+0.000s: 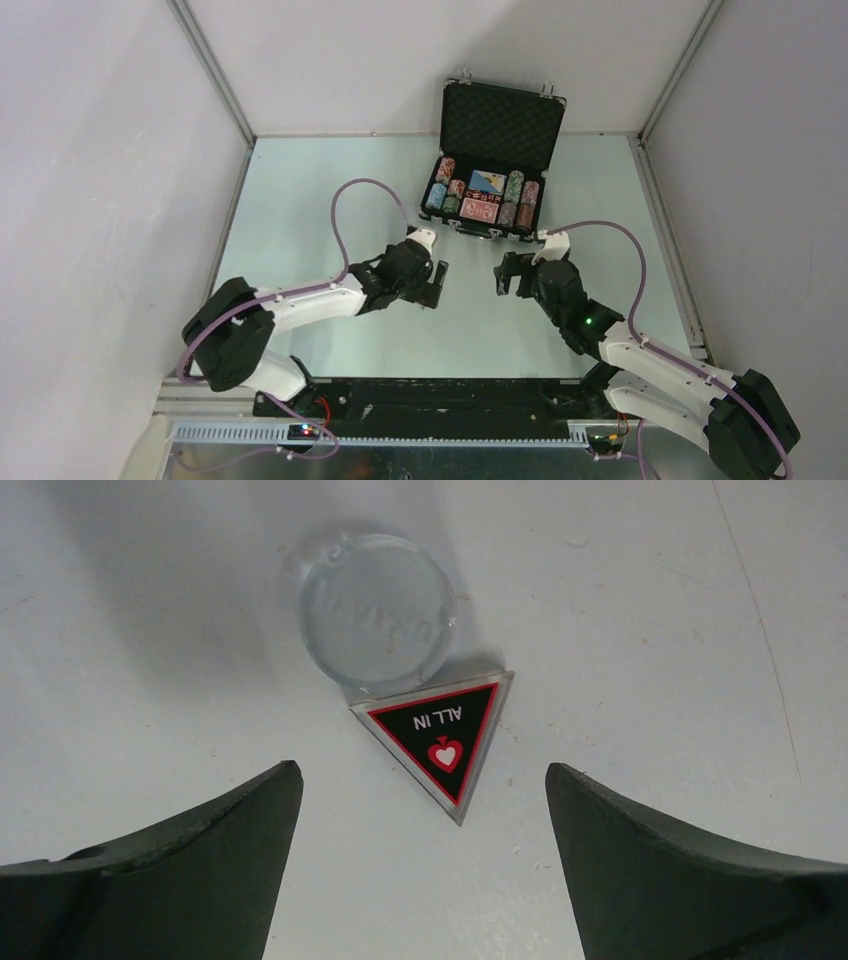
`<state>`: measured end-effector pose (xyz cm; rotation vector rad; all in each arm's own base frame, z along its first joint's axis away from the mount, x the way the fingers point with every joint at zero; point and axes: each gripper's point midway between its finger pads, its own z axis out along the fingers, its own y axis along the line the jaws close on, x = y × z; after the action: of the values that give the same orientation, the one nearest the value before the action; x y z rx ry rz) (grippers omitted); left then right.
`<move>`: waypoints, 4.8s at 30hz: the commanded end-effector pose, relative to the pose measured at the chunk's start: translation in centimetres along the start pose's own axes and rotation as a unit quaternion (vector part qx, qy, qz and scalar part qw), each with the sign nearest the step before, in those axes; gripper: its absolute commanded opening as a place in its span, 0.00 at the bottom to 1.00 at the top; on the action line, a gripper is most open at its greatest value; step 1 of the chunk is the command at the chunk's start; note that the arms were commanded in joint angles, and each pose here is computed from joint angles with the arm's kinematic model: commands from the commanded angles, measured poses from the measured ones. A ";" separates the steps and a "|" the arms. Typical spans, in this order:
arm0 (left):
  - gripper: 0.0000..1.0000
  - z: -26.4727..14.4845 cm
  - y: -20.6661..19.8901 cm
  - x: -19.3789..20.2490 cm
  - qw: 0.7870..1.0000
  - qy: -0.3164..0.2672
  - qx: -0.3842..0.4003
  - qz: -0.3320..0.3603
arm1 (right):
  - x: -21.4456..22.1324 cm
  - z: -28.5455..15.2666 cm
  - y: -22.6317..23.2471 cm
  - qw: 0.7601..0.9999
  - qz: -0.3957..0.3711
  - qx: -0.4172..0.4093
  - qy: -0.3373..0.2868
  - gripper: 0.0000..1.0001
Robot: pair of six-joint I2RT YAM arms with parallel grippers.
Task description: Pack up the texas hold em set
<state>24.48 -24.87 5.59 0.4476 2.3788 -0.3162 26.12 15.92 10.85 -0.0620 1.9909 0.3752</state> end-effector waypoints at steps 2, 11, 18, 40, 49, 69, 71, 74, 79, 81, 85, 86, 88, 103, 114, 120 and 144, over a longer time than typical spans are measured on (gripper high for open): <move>0.98 0.3 -2.2 -0.6 1.000 0.009 0.026 0.003 | -2.0 0.1 1.2 0.999 0.008 -0.023 -0.037 1.00; 0.98 1.3 -2.0 -0.5 1.000 0.025 0.000 0.006 | -1.9 0.0 1.8 0.999 0.003 -0.041 -0.033 1.00; 0.98 2.0 -2.0 0.3 0.999 0.051 -0.008 0.004 | -1.9 0.0 1.3 0.999 0.001 -0.031 -0.034 1.00; 0.98 4.4 -0.8 2.1 0.995 0.087 -0.011 0.040 | -2.3 -0.3 -0.5 0.999 0.011 0.001 -0.038 1.00; 0.93 4.8 -0.7 1.9 0.995 0.090 -0.009 0.044 | -2.2 -0.2 -0.4 0.999 0.010 -0.002 -0.035 1.00; 0.58 -0.5 -1.1 -2.2 0.997 0.062 0.005 0.043 | -2.2 -0.2 -0.5 0.999 0.013 -0.001 -0.033 1.00; 0.57 -1.1 -1.1 -3.1 0.998 0.054 0.002 0.044 | -2.1 -0.3 -0.6 0.999 0.014 -0.001 -0.033 1.00; 0.57 -1.5 -1.3 -4.4 0.998 0.040 0.000 0.047 | -2.2 -0.3 -0.7 0.999 0.016 0.001 -0.034 1.00; 0.56 -0.7 -1.7 -8.3 0.998 0.008 -0.013 0.056 | -2.7 -1.0 -1.4 0.998 0.030 0.016 -0.050 0.99; 0.55 0.3 -1.9 -10.2 0.999 -0.004 -0.013 0.049 | -2.9 -1.5 -1.9 0.997 0.035 0.021 -0.064 0.99; 0.55 2.2 -2.4 -14.5 0.999 -0.029 -0.008 0.036 | -3.5 -2.4 -2.6 0.994 0.046 0.026 -0.092 0.99; 0.56 3.1 -2.4 -14.6 0.999 -0.024 -0.012 0.039 | -3.5 -2.5 -2.6 0.994 0.048 0.026 -0.094 0.99; 0.56 4.1 -3.1 -16.6 0.998 -0.035 -0.008 0.042 | -3.6 -2.7 -3.0 0.993 0.052 0.030 -0.098 0.99; 0.72 11.4 -6.2 -25.4 0.995 -0.086 0.021 0.036 | -3.9 -3.4 -3.4 0.991 0.064 0.030 -0.113 0.99; 1.00 5.2 -3.4 -24.0 0.994 -0.101 -0.013 0.031 | -3.9 -3.4 -3.5 0.991 0.066 0.031 -0.114 0.99; 1.00 2.0 -0.9 -16.2 0.998 -0.067 -0.015 0.004 | -3.9 -3.5 -3.5 0.991 0.067 0.030 -0.114 0.99; 0.90 6.7 0.7 -4.0 0.998 0.054 -0.021 -0.020 | -3.5 -3.1 -2.9 0.993 0.059 0.014 -0.104 0.98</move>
<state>30.62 -26.17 3.14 0.4226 2.5073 -0.2339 25.26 11.75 13.92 0.1060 1.8263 0.4040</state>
